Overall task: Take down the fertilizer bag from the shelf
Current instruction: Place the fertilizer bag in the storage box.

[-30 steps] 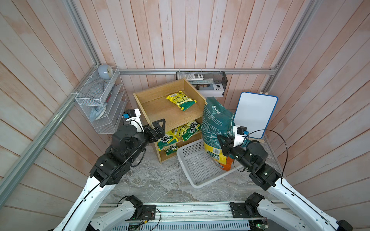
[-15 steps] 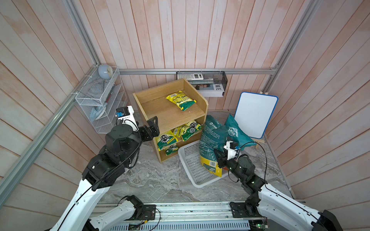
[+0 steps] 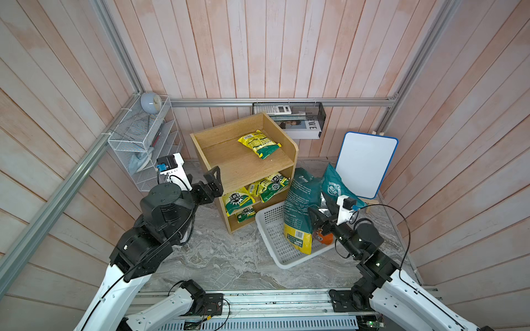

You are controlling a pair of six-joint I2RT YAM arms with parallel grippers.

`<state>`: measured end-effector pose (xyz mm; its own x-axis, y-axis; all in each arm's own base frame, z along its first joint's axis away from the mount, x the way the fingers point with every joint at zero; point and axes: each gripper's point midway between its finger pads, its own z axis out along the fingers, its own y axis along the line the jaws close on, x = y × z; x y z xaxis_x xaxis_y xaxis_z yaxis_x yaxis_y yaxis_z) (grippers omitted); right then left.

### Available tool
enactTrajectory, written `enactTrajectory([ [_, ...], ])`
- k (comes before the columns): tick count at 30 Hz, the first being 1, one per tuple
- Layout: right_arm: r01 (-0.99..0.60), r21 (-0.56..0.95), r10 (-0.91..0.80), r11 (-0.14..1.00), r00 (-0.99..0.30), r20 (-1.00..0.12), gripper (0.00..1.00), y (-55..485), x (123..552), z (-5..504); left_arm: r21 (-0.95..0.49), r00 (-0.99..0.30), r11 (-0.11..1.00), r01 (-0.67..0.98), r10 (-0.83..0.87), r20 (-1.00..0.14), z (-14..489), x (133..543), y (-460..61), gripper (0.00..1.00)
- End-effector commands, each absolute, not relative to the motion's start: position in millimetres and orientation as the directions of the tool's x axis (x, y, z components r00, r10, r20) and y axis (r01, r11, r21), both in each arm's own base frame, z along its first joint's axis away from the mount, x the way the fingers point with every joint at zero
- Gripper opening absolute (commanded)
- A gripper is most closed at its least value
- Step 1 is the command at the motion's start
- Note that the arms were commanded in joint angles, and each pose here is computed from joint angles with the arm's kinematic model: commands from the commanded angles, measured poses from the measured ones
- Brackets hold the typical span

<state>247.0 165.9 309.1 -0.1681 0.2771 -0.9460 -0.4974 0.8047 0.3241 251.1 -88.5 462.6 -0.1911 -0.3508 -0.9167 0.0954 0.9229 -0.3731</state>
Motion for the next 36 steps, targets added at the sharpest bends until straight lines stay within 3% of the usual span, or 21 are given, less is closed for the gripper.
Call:
enactTrajectory([
  [1,-0.444,0.284,0.172,0.85,-0.275,-0.946,0.98,161.2,247.9,329.6,-0.378,-0.187,0.918,0.119,-0.353,-0.917,462.0,252.6,-93.0,1.0],
  [8,-0.287,0.233,0.014,0.929,-0.604,-0.797,0.98,157.9,291.3,344.4,-0.328,-0.226,0.931,0.16,-0.289,-0.93,456.6,256.8,-105.4,1.0],
  [13,-0.299,0.28,-0.008,0.912,-0.696,-0.718,0.84,178.3,305.5,342.7,-0.238,-0.238,0.964,0.122,-0.205,-0.949,453.2,255.4,-95.3,1.0],
  [19,-0.272,0.289,-0.025,0.918,-0.766,-0.642,0.75,188.0,322.4,315.2,-0.258,-0.191,0.959,0.12,-0.233,-0.954,452.6,251.1,-89.3,1.0],
  [22,-0.262,0.289,-0.033,0.921,-0.791,-0.611,0.59,191.7,330.2,299.5,-0.259,-0.19,0.959,0.118,-0.234,-0.954,450.6,250.7,-88.6,1.0],
  [24,-0.264,0.313,-0.029,0.913,-0.804,-0.594,0.39,196.1,332.3,293.2,-0.256,-0.193,0.959,0.118,-0.231,-0.954,449.3,250.4,-88.5,1.0],
  [28,-0.305,0.382,0.007,0.872,-0.773,-0.634,0.1,206.7,330.8,309.1,-0.255,-0.191,0.961,0.111,-0.231,-0.954,446.2,250.1,-86.9,1.0],
  [31,-0.395,0.423,0.047,0.815,-0.683,-0.729,0.01,215.0,324.3,343.4,-0.248,-0.189,0.963,0.104,-0.226,-0.956,442.6,251.8,-86.7,0.99],
  [36,-0.542,0.346,0.125,0.766,-0.403,-0.907,0.0,211.9,305.9,400.6,-0.251,-0.179,0.963,0.094,-0.231,-0.956,440.2,255.2,-86.8,1.0],
])
